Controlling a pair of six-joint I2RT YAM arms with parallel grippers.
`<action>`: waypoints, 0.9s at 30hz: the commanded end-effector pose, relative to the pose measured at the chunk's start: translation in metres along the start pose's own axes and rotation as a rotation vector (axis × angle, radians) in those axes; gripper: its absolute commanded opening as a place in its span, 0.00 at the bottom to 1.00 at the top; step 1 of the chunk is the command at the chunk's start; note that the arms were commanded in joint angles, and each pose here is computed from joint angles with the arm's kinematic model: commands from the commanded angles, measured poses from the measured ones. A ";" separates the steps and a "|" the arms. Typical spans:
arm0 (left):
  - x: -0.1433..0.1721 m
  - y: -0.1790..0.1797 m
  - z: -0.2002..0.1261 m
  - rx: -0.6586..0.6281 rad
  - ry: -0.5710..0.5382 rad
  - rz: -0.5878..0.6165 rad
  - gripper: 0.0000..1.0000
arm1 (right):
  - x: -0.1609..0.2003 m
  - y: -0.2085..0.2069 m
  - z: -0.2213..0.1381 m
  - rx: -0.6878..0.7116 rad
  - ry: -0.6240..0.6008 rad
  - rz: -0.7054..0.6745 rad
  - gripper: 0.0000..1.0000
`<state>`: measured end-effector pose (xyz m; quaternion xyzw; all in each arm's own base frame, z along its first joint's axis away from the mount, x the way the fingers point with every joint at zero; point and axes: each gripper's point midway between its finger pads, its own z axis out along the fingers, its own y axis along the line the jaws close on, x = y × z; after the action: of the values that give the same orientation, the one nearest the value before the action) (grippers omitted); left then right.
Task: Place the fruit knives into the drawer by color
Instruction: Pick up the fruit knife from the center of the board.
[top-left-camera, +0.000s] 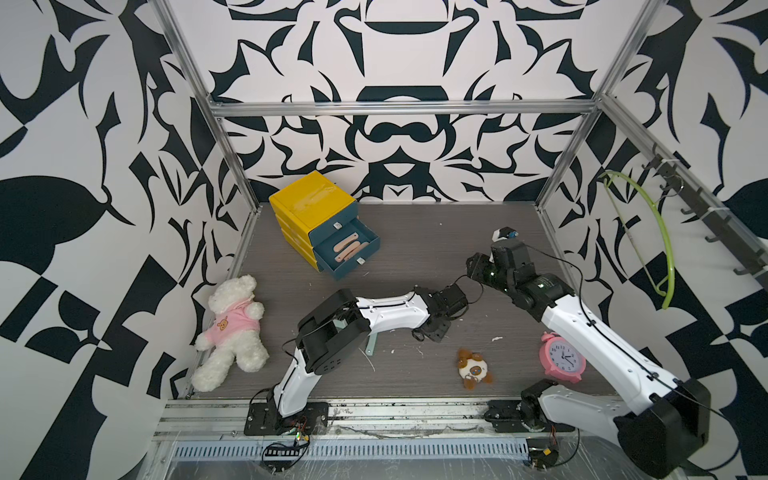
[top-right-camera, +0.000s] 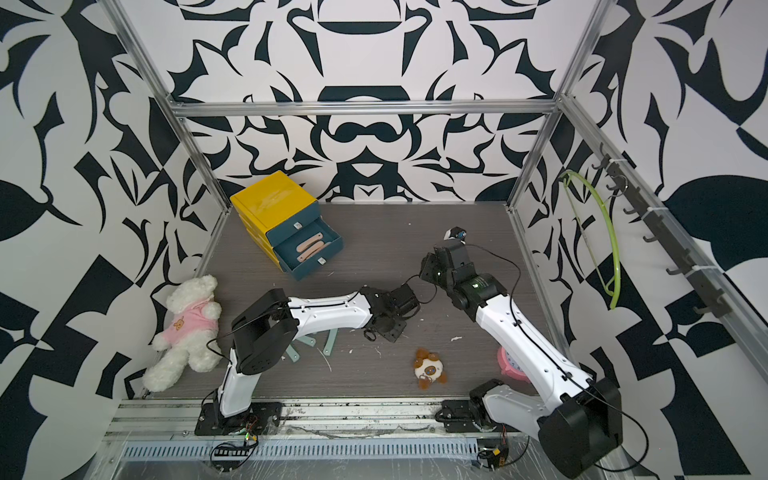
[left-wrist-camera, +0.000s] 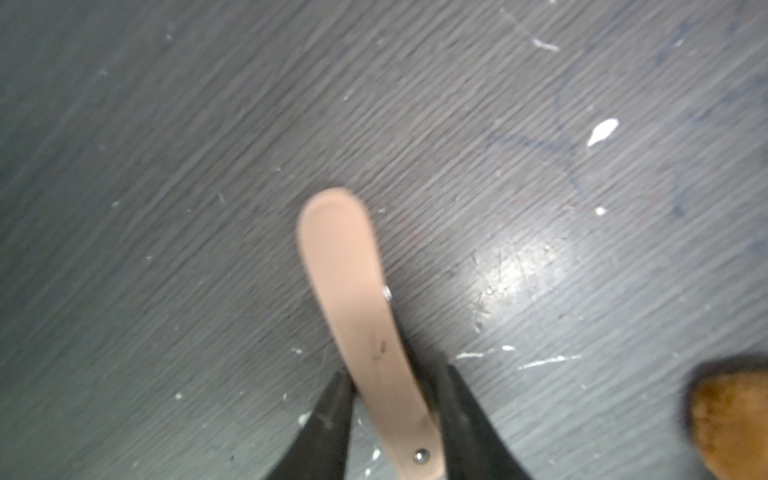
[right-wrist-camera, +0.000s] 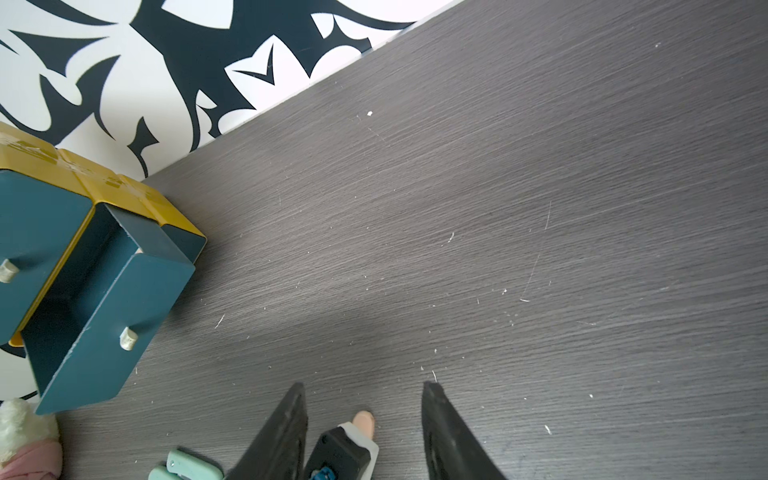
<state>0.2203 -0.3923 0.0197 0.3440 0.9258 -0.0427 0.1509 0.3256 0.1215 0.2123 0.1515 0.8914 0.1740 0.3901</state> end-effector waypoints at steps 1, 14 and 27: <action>0.043 0.022 0.025 -0.103 0.151 0.031 0.27 | -0.009 0.004 -0.008 -0.021 -0.041 0.004 0.47; 0.038 0.056 0.009 -0.108 0.090 -0.075 0.17 | -0.011 0.009 -0.007 -0.038 -0.038 0.024 0.47; 0.002 0.106 -0.082 -0.103 -0.128 -0.199 0.15 | -0.005 0.010 0.003 -0.038 -0.004 0.031 0.47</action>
<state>0.2580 -0.3044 0.0552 0.2575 0.9488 -0.0134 0.1823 0.3262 0.1255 0.2071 0.1539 0.8945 0.1811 0.3788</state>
